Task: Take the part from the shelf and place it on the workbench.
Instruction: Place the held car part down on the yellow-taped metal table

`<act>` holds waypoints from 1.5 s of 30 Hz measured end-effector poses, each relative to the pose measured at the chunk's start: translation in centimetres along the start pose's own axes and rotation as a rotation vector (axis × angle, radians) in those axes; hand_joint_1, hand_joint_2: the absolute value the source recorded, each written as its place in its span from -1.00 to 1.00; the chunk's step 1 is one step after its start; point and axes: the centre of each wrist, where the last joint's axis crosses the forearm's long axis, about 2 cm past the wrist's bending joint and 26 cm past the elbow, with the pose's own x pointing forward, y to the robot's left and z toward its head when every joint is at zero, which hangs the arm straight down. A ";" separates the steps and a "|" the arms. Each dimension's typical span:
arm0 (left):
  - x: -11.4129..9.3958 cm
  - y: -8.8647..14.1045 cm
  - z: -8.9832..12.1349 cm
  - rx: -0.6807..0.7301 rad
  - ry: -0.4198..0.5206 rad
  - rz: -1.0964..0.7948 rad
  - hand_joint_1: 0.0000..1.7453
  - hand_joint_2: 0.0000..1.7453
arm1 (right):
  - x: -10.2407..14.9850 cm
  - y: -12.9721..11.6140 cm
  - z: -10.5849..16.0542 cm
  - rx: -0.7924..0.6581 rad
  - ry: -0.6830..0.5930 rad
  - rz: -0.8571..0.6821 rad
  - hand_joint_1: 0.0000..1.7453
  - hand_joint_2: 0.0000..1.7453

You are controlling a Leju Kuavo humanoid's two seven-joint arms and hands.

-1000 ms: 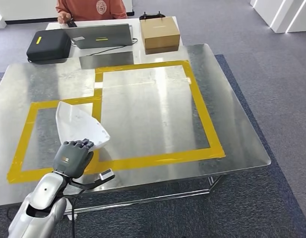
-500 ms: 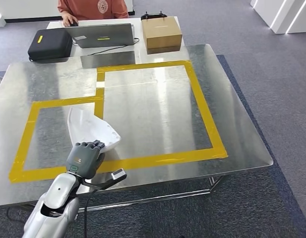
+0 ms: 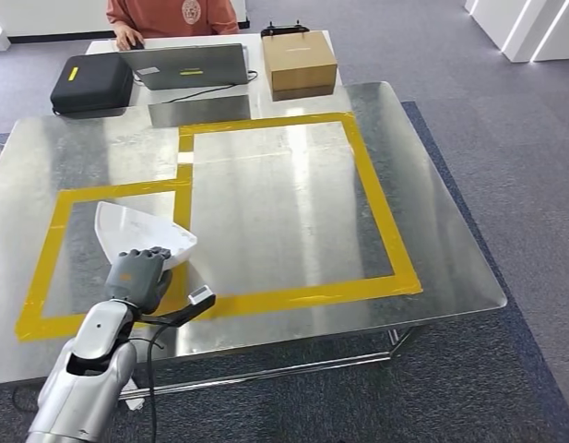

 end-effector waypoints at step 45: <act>-3.2 3.7 0.5 0.123 0.099 0.285 -1.00 -1.00 | -0.4 0.3 0.2 -0.053 0.011 0.087 -1.00 -1.00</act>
